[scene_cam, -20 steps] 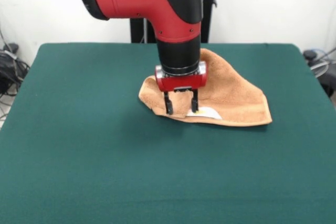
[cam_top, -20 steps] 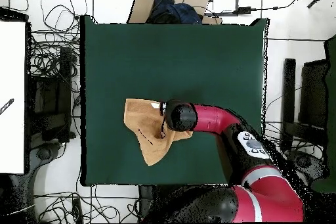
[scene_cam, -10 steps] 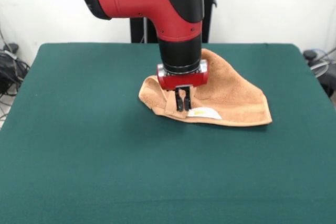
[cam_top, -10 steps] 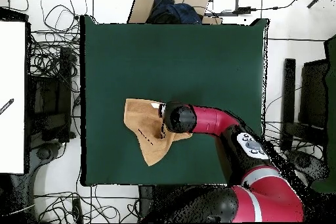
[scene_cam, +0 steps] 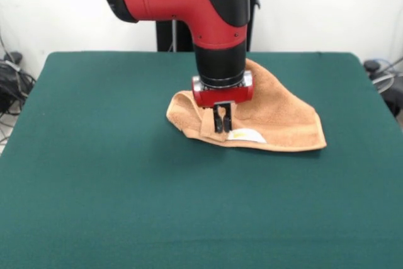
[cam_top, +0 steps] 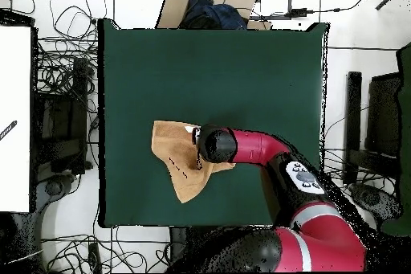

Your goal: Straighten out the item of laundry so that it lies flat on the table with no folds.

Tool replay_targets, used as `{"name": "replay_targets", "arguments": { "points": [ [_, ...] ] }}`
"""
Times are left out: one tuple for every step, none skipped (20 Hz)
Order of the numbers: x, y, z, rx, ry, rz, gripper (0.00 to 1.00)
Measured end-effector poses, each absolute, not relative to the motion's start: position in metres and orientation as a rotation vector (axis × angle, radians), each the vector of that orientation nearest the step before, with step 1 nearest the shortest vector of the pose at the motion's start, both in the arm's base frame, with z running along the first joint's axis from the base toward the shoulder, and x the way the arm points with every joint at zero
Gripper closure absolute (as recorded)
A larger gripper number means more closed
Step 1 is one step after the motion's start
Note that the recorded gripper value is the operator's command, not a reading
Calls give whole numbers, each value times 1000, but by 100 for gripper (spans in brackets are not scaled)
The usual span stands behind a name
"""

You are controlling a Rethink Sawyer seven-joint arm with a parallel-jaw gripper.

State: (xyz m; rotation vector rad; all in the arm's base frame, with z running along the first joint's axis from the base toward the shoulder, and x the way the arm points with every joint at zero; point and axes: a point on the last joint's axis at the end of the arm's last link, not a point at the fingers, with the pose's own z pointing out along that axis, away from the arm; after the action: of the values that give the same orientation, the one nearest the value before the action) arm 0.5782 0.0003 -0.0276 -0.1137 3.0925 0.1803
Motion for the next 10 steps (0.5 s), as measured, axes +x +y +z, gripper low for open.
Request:
{"name": "replay_targets", "arguments": {
  "points": [
    [578,0,-27,-115,3092,176,100],
    [579,-1,-26,-115,3091,174,100],
    [579,-3,-25,-113,3090,167,0],
    [580,-3,-24,-113,3089,166,0],
    [580,-3,-24,-113,3088,166,0],
    [580,-3,-23,-113,3087,165,0],
    [581,-3,-22,-113,3085,163,0],
    [581,-4,-21,-113,3083,161,0],
    [582,-4,-21,-113,3082,160,0],
    [583,-4,-20,-113,3080,158,0]
  ]
}}
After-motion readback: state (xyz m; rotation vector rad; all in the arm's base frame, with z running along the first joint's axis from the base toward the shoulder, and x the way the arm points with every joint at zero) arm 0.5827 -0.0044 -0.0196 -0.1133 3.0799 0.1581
